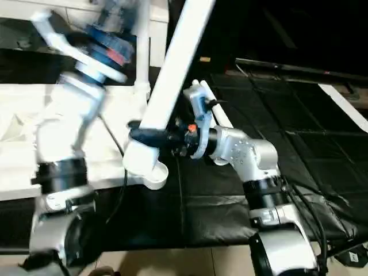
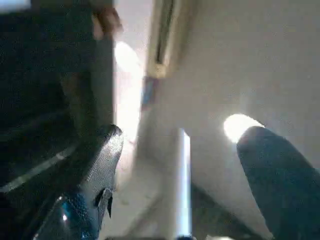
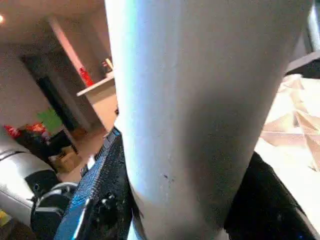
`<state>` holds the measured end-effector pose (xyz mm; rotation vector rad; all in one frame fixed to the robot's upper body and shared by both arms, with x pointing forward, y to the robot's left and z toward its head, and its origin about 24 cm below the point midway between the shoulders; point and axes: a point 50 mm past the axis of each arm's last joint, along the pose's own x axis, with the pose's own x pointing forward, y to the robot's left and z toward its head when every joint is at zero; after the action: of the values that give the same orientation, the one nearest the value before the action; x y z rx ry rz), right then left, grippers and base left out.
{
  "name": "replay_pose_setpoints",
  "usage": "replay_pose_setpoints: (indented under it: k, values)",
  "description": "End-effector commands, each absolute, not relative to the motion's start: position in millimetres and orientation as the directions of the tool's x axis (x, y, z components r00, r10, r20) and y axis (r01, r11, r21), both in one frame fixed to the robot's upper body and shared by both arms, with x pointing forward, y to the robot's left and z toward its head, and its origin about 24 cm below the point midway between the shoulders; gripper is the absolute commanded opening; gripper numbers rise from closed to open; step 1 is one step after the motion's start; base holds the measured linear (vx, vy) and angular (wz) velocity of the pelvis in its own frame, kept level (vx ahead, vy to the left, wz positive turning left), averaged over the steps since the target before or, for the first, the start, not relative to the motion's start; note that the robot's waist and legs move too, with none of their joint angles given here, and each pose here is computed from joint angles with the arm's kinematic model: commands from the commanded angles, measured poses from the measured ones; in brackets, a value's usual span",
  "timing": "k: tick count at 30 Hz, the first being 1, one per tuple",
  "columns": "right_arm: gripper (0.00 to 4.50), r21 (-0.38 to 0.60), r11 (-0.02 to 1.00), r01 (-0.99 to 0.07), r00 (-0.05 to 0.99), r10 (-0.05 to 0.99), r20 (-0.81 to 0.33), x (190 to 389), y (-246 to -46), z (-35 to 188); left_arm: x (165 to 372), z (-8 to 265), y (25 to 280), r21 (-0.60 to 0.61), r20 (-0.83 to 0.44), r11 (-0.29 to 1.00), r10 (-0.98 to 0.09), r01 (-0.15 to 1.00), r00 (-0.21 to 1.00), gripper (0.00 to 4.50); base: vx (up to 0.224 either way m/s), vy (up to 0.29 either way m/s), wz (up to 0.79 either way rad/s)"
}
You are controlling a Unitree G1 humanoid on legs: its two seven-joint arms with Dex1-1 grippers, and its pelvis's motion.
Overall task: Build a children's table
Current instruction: Pick table leg
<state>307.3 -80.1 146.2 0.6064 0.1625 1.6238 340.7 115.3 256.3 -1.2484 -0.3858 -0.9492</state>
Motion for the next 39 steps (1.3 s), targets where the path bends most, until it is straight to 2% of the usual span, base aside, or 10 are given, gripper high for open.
replay_pose_setpoints:
  k: [1,4,6,7,9,13,20,28,34,39]
  values:
    - [1.94,0.395,-0.049,-0.917,0.058,0.966,0.253,312.9,-82.4,150.5,345.9,254.3,113.2,-0.642,0.639,0.143,-0.442,0.753,0.629,4.08,0.000,0.000,0.00]
    - [1.94,0.329,0.170,-0.929,0.225,0.965,0.135,323.4,-81.3,146.2,350.9,244.2,119.0,-0.598,0.485,0.408,-0.501,0.690,0.717,4.08,0.000,0.000,0.00]
    - [1.94,0.294,0.240,-0.925,0.283,0.953,0.110,326.9,-81.3,145.5,352.9,240.4,119.5,-0.559,0.421,0.498,-0.517,0.662,0.745,4.08,0.000,0.000,0.00]
    - [1.94,0.248,0.329,-0.911,0.360,0.928,0.090,331.1,-80.8,144.2,358.3,231.3,119.8,-0.413,0.284,0.680,-0.536,0.606,0.795,4.08,0.000,0.000,0.00]
    - [1.94,0.231,0.389,-0.892,0.421,0.901,0.108,333.2,-78.8,143.7,365.4,220.2,122.4,-0.282,0.156,0.796,-0.512,0.535,0.845,4.08,0.000,0.000,0.00]
    - [1.94,0.221,0.453,-0.864,0.484,0.869,0.108,336.1,-76.3,140.7,370.1,215.2,120.6,-0.254,0.104,0.820,-0.504,0.512,0.858,4.08,0.000,0.000,0.00]
    - [1.94,0.105,0.588,-0.802,0.592,0.806,0.005,337.7,-70.1,117.0,360.5,217.1,86.6,-0.151,0.118,0.718,-0.669,0.679,0.734,4.08,0.000,0.000,0.00]
    - [1.93,0.140,0.644,-0.752,0.644,0.763,-0.055,341.0,-78.4,103.0,337.8,223.6,74.8,-0.044,0.168,0.581,-0.798,0.813,0.579,4.08,0.000,0.000,0.00]
    - [1.93,0.140,0.697,-0.703,0.701,0.713,-0.033,346.1,-81.6,99.5,339.3,220.3,84.4,0.009,0.150,0.623,-0.774,0.782,0.615,4.08,0.000,0.000,0.00]
    - [1.93,0.129,0.776,-0.617,0.782,0.623,-0.007,349.4,-94.0,97.6,346.9,189.3,131.3,0.162,-0.023,0.701,-0.701,0.694,0.713,4.08,0.000,0.000,0.00]
